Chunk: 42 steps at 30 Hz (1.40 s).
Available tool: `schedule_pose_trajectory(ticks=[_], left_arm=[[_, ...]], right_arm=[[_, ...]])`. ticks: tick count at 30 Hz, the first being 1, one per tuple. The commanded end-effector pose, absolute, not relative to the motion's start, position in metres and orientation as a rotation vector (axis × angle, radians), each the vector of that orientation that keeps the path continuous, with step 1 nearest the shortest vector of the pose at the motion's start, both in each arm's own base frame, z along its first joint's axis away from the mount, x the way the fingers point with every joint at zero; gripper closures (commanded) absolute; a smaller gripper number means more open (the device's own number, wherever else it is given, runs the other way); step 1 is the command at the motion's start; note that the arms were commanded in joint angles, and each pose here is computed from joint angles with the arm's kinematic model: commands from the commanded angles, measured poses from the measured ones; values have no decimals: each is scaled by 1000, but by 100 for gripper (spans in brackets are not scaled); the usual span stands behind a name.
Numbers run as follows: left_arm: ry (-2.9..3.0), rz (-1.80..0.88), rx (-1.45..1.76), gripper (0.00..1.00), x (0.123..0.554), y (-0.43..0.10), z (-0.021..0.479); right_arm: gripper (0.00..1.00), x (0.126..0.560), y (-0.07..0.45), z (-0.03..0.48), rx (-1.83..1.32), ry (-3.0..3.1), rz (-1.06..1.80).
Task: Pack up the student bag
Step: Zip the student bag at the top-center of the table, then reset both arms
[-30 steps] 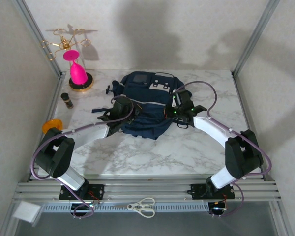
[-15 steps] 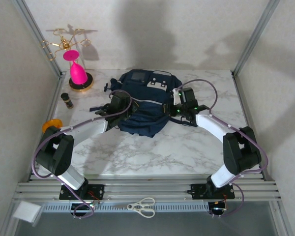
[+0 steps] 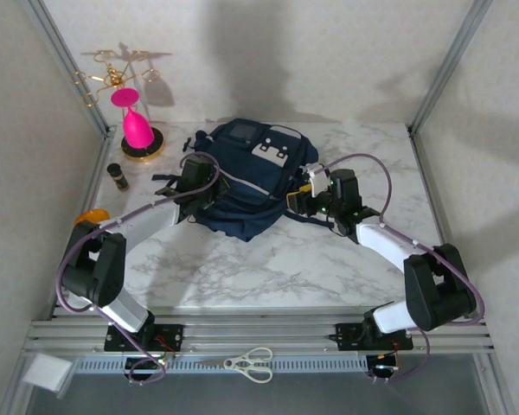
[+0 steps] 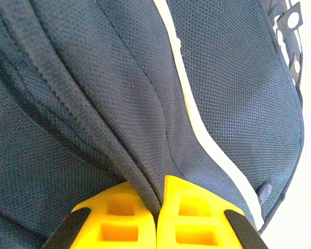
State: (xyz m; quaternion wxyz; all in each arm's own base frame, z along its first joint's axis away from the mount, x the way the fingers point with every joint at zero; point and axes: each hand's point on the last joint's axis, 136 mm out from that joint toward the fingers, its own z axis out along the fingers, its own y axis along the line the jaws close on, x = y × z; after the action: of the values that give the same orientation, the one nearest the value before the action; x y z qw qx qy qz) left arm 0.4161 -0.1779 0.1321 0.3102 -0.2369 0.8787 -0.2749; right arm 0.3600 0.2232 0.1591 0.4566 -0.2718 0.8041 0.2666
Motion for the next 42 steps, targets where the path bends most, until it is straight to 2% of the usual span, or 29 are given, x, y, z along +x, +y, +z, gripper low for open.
schedule_pose_trajectory(ticks=[1,7,11,12,14,17,18,22,25,27,33,37,42], left_arm=[[2235,-726,-601,100,425,-161,172],[2227,-726,-612,100,426,-151,176],[2241,-819,-579,100,422,-164,168],[2263,-803,-575,92,420,-163,164],[2269,-672,-579,51,415,-144,163],[2173,-463,-597,4,401,-102,180],[2134,-394,-593,1,397,-87,188],[1895,184,-696,0,371,17,203],[1728,402,-686,0,351,58,198],[1654,357,-627,0,345,59,187],[1508,197,-448,0,336,43,174],[1534,108,-327,0,346,23,157],[1552,93,-276,1,350,14,143]], right_arm=[[47,367,245,182,-856,1778,644],[49,369,265,156,-1008,1769,613],[52,380,273,150,-982,1784,528],[53,381,273,154,-956,1789,536],[53,385,263,170,-863,1788,505],[44,393,227,190,-649,1816,373],[43,397,209,192,-558,1838,296],[28,398,102,192,-123,1871,-19],[18,386,31,176,107,1857,-155],[14,376,7,166,164,1821,-179],[2,355,-1,140,91,1713,-85],[1,358,12,149,-10,1632,35],[1,366,13,131,-39,1640,78]])
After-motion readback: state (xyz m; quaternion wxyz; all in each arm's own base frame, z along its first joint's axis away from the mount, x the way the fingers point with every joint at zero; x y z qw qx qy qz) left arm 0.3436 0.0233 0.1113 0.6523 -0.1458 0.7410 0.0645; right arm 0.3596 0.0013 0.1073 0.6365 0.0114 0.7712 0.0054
